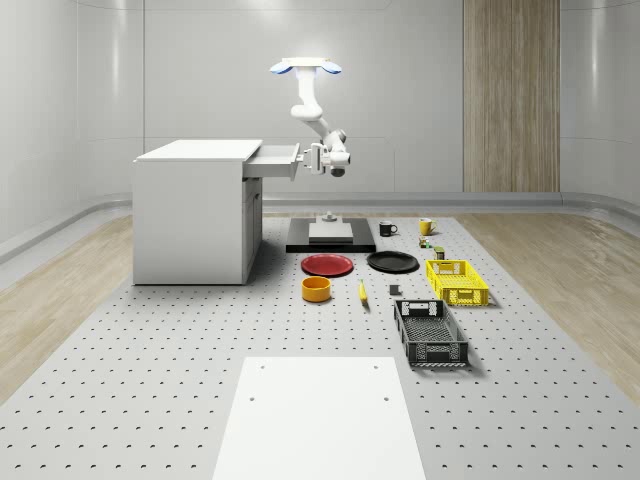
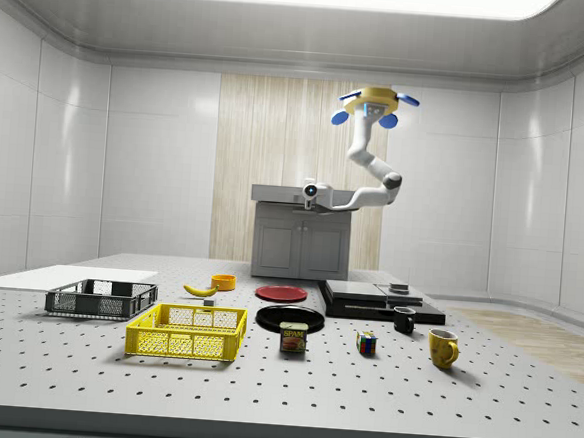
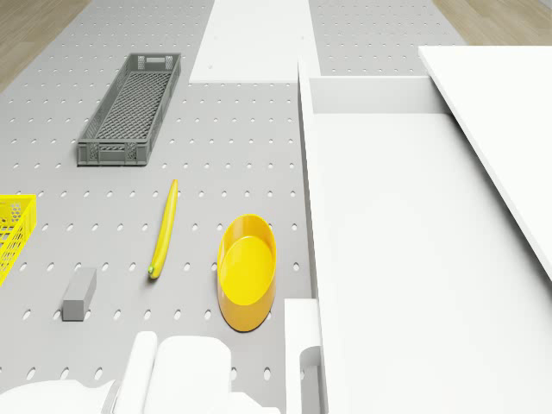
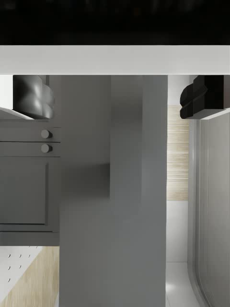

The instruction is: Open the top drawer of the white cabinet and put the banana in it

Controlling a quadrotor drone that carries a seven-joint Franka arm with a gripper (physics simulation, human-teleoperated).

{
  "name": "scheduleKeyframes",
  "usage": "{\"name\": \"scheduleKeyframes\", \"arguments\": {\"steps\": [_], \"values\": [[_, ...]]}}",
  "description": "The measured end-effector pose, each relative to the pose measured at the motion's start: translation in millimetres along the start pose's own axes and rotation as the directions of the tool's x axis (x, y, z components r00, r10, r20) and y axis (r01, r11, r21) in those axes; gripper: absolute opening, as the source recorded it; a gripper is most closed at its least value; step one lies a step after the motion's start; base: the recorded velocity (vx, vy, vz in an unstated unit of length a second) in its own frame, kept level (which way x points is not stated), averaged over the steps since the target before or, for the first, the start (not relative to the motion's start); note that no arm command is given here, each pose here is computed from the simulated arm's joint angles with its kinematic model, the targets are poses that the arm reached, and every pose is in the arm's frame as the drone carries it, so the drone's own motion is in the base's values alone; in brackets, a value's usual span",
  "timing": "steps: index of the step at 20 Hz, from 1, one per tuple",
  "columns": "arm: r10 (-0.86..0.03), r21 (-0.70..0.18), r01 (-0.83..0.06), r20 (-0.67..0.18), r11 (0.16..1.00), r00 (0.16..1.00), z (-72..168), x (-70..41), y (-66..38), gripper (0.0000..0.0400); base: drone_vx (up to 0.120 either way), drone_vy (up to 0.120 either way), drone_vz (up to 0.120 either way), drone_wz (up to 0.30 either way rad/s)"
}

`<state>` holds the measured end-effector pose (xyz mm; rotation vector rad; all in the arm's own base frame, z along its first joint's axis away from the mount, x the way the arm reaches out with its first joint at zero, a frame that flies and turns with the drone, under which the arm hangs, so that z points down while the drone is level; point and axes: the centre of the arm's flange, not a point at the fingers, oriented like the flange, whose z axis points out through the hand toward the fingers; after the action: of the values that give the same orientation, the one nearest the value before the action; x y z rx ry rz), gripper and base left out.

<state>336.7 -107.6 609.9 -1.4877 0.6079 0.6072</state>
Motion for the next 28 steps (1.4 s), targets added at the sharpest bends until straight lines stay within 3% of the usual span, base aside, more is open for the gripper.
{"name": "scheduleKeyframes", "arguments": {"steps": [3, 14, 15, 16, 19, 21, 24, 28], "values": [[0.003, 0.001, -0.003, 0.001, 1.000, 1.000, -1.9, -0.5, -0.4, 0.0395, 0.013, 0.120, 0.000, 0.000], [0.006, 0.002, -0.006, 0.001, 1.000, 1.000, -3.8, -0.9, -0.8, 0.0400, 0.120, 0.120, 0.000, 0.000], [0.008, 0.036, -0.010, 0.038, 0.999, 0.999, -8.6, -0.9, 0.6, 0.0400, 0.120, 0.120, 0.000, 0.000], [0.001, 0.141, -0.022, 0.149, 0.990, 0.989, -10.1, 8.2, 9.5, 0.0400, 0.120, 0.120, 0.000, 0.000], [-0.107, 0.441, -0.116, 0.449, 0.890, 0.887, 13.9, 39.9, 41.0, 0.0400, 0.120, 0.120, 0.000, 0.000], [-0.199, 0.563, -0.202, 0.570, 0.801, 0.797, 33.2, 52.9, 53.8, 0.0400, 0.120, 0.120, 0.000, 0.000], [-0.313, 0.654, -0.315, 0.658, 0.688, 0.685, 57.3, 62.9, 63.8, 0.0400, 0.120, 0.080, 0.000, 0.000], [-0.406, 0.694, -0.409, 0.696, 0.592, 0.593, 76.9, 67.5, 68.4, 0.0400, 0.120, 0.000, 0.000, 0.000]]}}
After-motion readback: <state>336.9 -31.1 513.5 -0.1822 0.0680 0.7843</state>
